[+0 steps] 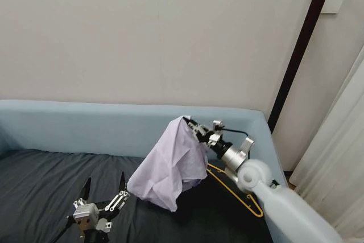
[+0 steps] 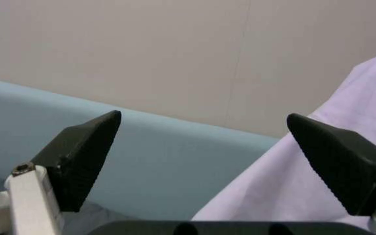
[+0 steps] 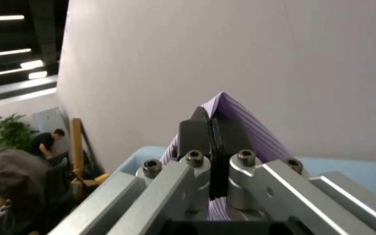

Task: Pick up the clothes from the sofa and hang them on the clothes hanger.

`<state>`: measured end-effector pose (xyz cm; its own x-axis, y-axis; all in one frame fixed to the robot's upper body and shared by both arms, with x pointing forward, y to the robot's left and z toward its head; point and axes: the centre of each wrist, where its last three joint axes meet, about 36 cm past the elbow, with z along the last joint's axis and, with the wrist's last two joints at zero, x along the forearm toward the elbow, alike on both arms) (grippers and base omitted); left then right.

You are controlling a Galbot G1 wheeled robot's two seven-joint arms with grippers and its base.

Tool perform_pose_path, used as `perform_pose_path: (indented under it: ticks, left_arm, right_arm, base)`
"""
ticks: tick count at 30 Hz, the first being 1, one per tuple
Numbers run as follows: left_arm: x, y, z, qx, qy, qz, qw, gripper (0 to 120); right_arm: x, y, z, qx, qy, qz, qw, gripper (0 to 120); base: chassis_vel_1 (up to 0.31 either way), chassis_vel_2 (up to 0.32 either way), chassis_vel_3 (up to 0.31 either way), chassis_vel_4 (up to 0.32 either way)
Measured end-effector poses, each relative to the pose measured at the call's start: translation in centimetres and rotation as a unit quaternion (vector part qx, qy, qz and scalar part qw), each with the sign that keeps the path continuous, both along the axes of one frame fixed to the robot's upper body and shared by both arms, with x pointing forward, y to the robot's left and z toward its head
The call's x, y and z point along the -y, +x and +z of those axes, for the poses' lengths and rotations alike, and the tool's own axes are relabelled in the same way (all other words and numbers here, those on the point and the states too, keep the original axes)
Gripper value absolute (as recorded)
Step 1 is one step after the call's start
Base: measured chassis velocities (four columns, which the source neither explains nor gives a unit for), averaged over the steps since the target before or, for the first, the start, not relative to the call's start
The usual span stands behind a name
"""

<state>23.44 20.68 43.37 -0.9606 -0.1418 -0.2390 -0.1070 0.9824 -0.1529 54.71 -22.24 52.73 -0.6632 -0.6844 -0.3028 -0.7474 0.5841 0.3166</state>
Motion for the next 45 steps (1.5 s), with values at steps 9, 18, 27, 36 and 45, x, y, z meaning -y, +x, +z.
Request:
perform_pose_path:
  ticks: [9,18,27,36,45]
  left_arm:
    - [0.2,0.5,-0.3,0.002,-0.004,-0.002,1.0,100]
    - [-0.2,0.9,-1.1,-0.003,-0.008,-0.002,1.0,100]
    - [-1.3,1.0,-0.7,0.0,-0.003,0.007,1.0,100]
    - [-1.4,0.8,-1.0,-0.004,-0.004,0.015,0.9999,100]
    - [-0.1,0.8,-1.2,-0.004,-0.008,0.005,0.9999,100]
  right_arm:
    - [4.1,2.6,8.4,0.071,-0.014,-0.036,0.997,0]
    - [3.2,3.1,11.6,0.097,-0.01,-0.021,0.995,0]
    - [-3.4,8.2,8.1,0.095,-0.005,-0.01,0.995,0]
    - [-6.1,7.0,5.9,0.081,0.001,0.016,0.997,0]
    - [3.3,-4.4,-14.9,-0.075,-0.225,0.006,0.971,0]
  base:
    - [0.0,0.0,0.0,0.0]
    - [0.0,0.0,0.0,0.0]
    - [0.0,0.0,0.0,0.0]
    - [0.0,0.0,0.0,0.0]
    - [0.0,0.0,0.0,0.0]
